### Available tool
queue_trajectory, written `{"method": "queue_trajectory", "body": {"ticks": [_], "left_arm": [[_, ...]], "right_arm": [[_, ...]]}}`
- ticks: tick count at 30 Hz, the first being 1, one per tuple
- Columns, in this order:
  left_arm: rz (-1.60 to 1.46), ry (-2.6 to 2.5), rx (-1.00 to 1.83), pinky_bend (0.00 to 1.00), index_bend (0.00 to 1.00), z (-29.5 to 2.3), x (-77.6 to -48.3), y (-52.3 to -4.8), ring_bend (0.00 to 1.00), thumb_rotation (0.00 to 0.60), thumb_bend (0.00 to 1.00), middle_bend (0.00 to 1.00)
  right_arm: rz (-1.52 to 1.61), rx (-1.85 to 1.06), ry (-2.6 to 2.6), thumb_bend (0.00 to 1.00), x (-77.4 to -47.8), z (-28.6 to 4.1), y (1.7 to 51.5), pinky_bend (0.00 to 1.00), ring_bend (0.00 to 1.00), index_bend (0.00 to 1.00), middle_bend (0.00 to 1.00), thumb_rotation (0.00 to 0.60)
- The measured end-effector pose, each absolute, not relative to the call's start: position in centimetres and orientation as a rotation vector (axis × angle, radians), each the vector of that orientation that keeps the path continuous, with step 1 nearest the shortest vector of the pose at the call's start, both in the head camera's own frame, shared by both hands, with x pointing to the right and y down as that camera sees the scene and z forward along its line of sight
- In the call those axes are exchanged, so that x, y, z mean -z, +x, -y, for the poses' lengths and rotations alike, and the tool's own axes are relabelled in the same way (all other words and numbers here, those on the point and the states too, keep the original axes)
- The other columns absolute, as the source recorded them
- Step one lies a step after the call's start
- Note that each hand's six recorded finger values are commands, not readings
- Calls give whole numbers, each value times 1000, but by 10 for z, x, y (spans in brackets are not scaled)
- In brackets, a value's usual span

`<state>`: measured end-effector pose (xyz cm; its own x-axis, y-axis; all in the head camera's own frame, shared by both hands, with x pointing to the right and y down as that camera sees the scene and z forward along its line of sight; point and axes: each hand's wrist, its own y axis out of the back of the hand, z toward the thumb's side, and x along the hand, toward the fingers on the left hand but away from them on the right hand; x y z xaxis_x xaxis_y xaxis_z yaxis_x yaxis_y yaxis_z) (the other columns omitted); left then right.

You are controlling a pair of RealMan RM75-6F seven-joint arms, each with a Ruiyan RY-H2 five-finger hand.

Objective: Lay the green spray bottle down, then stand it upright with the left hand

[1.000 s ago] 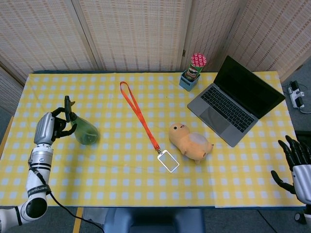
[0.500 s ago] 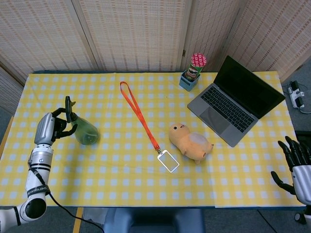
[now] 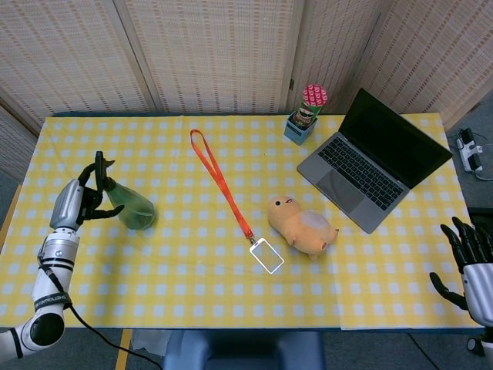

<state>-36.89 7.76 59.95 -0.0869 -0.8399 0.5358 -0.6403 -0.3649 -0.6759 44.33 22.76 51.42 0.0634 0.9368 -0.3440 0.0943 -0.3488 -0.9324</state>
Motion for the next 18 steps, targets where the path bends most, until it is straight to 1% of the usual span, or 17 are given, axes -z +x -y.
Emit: {"method": "queue_trajectory", "body": {"ticks": [6, 10, 11, 12, 13, 14, 15, 16, 17, 18], "left_arm": [[-1612, -1943, 1479, 1000, 154, -81, -594, -385, 1000, 600, 146, 1000], [-1578, -1938, 1540, 1000, 143, -87, -589, -407, 1000, 600, 139, 1000], [-1567, -1933, 1545, 1000, 158, -89, -588, -411, 1000, 600, 138, 1000], [-1553, -1925, 1545, 1000, 199, -91, -587, -414, 1000, 600, 139, 1000], [-1529, -1907, 1540, 1000, 260, -93, -585, -419, 993, 600, 139, 1000], [-1508, -1883, 1532, 1000, 308, -95, -583, -422, 960, 600, 138, 993], [-1483, -1851, 1520, 969, 351, -97, -581, -427, 864, 600, 136, 925], [-1445, -1800, 1499, 812, 366, -101, -578, -432, 658, 600, 134, 757], [-1414, -1762, 1480, 657, 364, -105, -576, -437, 517, 600, 133, 632], [-1378, -1728, 1462, 380, 340, -111, -575, -440, 315, 600, 132, 438]], "right_arm": [[1063, -1374, -1572, 331, -513, -228, 443, 0, 0, 0, 0, 600], [1061, -1372, -1577, 332, -515, -228, 442, 0, 0, 0, 0, 600], [1058, -1373, -1579, 331, -515, -228, 442, 0, 0, 0, 0, 600], [1055, -1374, -1583, 331, -516, -228, 441, 0, 0, 0, 0, 600], [1053, -1374, -1584, 330, -516, -228, 441, 0, 0, 0, 0, 600], [1051, -1375, -1585, 330, -516, -228, 441, 0, 0, 0, 0, 600], [1049, -1377, -1585, 331, -517, -228, 441, 0, 0, 0, 0, 600], [1047, -1379, -1586, 330, -517, -228, 441, 0, 0, 0, 0, 600], [1045, -1382, -1587, 331, -518, -228, 441, 0, 0, 0, 0, 600], [1042, -1384, -1589, 331, -519, -228, 441, 0, 0, 0, 0, 600]]}}
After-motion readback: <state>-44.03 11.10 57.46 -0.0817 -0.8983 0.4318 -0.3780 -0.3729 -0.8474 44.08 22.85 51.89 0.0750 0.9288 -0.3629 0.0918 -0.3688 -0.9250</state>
